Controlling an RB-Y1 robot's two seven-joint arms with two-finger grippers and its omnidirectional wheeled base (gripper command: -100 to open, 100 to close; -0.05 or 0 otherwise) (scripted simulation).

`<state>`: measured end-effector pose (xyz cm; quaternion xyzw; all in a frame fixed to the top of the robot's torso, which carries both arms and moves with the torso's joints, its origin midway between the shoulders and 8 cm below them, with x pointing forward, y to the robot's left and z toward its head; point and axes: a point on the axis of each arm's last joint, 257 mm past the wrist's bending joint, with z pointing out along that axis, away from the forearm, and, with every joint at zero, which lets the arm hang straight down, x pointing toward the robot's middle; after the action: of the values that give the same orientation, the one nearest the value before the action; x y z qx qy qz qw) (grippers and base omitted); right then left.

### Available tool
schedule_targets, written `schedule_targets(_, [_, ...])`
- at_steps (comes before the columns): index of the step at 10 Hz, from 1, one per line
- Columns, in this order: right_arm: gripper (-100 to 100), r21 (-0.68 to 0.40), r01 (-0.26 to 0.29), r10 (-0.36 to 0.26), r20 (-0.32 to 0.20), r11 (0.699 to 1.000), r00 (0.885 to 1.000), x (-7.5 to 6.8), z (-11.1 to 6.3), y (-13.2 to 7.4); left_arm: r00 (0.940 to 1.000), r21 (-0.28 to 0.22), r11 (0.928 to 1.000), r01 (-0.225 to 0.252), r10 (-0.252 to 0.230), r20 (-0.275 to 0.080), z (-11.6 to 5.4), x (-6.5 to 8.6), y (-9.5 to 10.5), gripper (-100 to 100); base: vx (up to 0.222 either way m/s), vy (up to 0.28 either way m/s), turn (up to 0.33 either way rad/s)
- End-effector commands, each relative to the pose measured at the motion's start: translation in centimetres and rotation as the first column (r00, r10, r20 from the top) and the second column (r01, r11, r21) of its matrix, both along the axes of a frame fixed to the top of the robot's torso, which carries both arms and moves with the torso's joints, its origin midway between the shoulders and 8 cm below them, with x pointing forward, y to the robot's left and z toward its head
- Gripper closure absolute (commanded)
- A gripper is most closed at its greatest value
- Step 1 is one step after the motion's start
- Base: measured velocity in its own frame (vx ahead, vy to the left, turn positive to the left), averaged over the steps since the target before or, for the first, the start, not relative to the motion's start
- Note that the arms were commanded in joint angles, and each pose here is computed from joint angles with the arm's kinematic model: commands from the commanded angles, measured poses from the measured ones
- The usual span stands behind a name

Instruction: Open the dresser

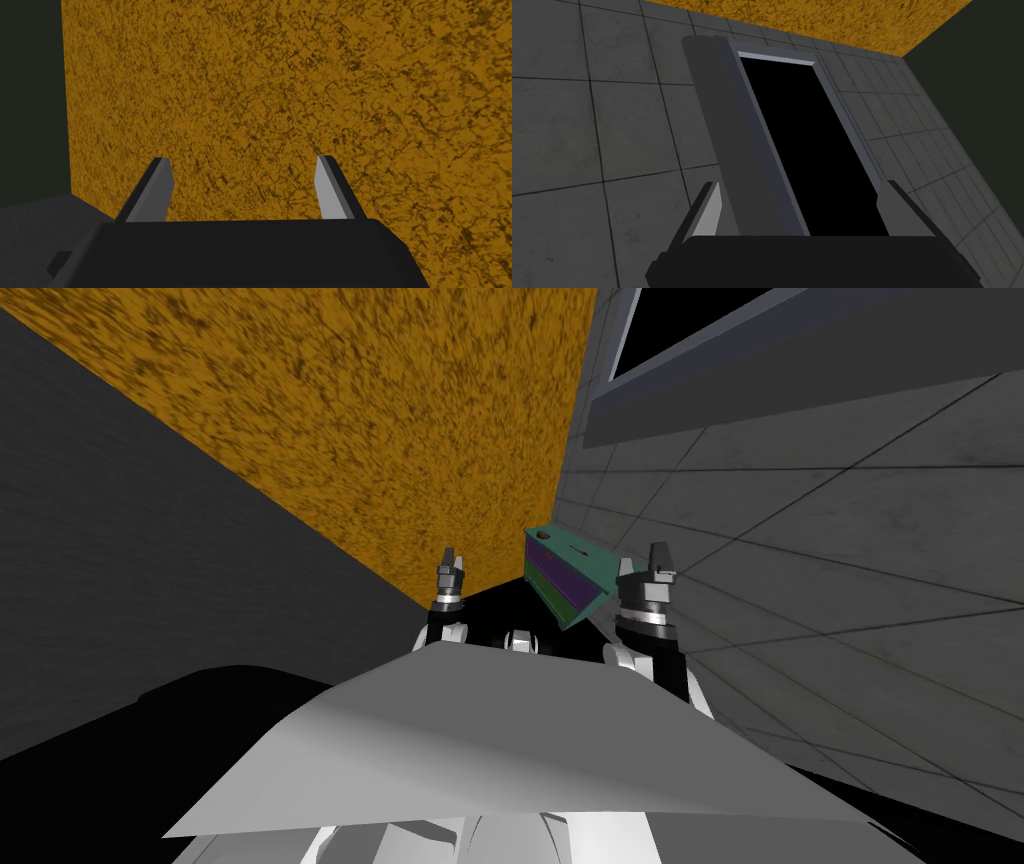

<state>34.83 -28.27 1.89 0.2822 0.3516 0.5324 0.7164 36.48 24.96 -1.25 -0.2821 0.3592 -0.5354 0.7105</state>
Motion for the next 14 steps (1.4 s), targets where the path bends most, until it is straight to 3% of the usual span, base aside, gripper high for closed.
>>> schedule_targets(1, [-100,-0.107,0.021,-0.025,-0.032,0.994,0.999,0.1,-0.8,0.8,1.0,0.0,1.0,0.0,0.0,0.0,0.0,0.0,0.0,0,0.059,0.007,0.023])
schedule_targets(7, [-100,-0.333,0.067,-0.1,-0.084,0.941,0.991,0.2,-3.0,2.2,1.0,0.0,1.0,0.0,0.0,0.0,0.0,0.0,0.0,0,0.072,0.004,0.029])
schedule_targets(11, [-100,-0.488,0.092,-0.164,-0.107,0.868,0.981,0.1,-4.9,3.0,1.0,0.0,1.0,0.0,0.0,0.0,0.0,0.0,0.0,0,0.074,0.001,0.032])
schedule_targets(14, [-100,-0.605,0.103,-0.221,-0.124,0.79,0.967,0.0,-6.8,3.3,1.0,0.0,1.0,0.0,0.0,0.0,0.0,0.0,0.0,0,0.083,0.001,0.035])
